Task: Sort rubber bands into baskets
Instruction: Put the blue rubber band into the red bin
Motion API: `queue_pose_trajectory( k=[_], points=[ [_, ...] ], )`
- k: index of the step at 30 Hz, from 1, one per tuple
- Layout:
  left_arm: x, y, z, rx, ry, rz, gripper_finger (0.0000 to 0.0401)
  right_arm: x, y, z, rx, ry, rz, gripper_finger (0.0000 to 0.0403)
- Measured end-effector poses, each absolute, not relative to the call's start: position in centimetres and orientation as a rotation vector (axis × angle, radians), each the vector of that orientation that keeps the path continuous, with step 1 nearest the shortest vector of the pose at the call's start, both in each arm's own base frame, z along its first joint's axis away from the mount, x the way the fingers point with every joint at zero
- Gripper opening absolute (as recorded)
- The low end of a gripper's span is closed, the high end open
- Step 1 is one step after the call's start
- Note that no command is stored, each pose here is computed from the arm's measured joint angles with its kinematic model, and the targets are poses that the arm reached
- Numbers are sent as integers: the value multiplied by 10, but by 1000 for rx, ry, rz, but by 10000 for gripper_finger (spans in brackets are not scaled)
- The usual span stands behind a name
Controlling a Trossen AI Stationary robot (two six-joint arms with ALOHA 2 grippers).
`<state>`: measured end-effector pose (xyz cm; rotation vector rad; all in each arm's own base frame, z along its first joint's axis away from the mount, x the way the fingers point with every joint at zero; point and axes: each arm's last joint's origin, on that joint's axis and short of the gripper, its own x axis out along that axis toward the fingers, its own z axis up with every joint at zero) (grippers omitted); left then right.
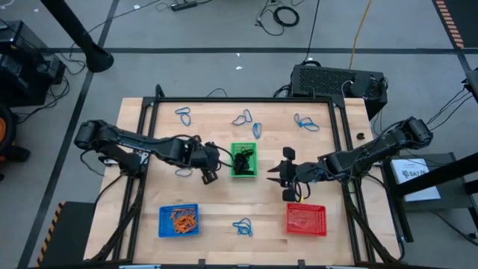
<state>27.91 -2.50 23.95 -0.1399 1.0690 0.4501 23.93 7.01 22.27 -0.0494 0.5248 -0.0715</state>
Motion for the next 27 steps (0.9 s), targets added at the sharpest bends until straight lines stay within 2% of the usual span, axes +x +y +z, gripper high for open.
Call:
queue_pose_trajectory(
  k=[8,11,14,19,24,27],
  points=[
    [255,-24,229,-173,1292,626,0,236,80,222,-26,528,-42,109],
    [254,-23,228,-157,1280,670,0,236,80,222,-12,530,-44,109],
    [268,-28,230,-154,1170,573,0,235,80,221,-11,540,-46,109],
    [301,-50,245,-165,877,246,0,229,77,228,-61,522,-51,109],
    [333,-81,255,-117,558,0,0,208,77,245,-85,449,-244,109],
    [351,-98,246,-66,438,-76,0,194,82,249,-87,430,-313,109]
  ],
)
